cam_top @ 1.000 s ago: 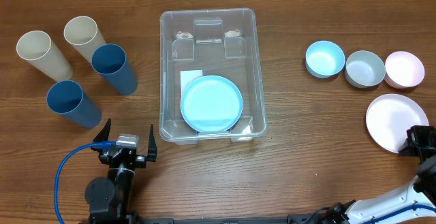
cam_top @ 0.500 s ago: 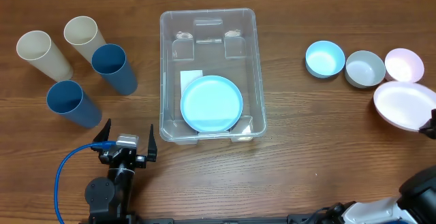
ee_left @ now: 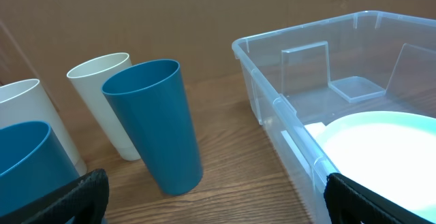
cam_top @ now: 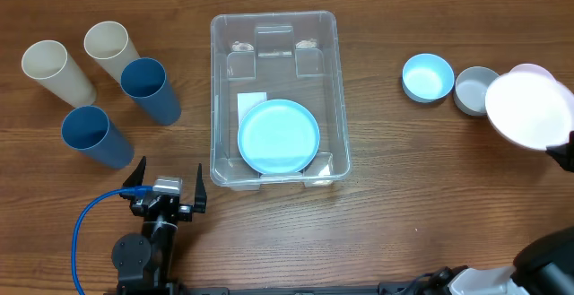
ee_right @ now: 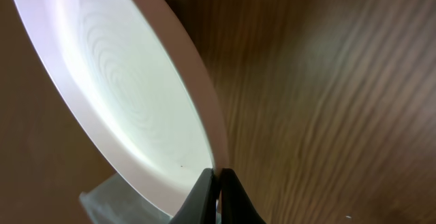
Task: Pack container
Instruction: 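Lift the pink plate and lower it onto the plates in the bin, then release the plate and move the right gripper to the light-blue bowl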
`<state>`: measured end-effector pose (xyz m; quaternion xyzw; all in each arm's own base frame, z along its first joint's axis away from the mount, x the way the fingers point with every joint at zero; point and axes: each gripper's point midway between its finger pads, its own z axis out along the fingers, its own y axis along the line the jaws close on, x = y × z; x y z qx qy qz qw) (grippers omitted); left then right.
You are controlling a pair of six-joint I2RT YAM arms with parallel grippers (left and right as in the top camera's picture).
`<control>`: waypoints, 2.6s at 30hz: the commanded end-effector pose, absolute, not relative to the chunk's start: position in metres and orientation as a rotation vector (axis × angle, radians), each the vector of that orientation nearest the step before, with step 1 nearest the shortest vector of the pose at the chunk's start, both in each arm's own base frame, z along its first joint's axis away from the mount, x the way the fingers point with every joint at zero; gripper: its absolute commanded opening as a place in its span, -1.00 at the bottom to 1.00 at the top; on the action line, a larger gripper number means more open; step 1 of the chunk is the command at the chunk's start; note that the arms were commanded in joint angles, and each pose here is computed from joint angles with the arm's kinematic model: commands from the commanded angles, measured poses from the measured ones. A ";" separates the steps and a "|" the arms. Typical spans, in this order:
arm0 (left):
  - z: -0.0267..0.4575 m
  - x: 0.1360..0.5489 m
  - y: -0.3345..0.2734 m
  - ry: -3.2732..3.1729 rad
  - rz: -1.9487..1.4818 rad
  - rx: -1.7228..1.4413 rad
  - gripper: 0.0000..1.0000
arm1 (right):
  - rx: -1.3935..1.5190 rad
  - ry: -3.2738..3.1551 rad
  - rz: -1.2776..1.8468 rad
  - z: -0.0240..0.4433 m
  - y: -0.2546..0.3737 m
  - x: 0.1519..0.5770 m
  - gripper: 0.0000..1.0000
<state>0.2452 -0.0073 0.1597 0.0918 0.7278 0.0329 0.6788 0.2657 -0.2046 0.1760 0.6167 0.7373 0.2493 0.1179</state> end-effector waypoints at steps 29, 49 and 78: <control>0.159 0.245 -0.005 1.633 0.074 0.191 1.00 | 0.192 2.667 0.709 0.246 0.159 0.328 -0.92; 0.159 0.245 -0.005 1.633 0.074 0.190 1.00 | 0.082 2.992 0.483 0.115 0.209 0.337 -0.92; 0.159 0.245 -0.005 1.632 0.074 0.190 1.00 | -0.033 3.021 0.173 0.107 0.205 0.312 -0.15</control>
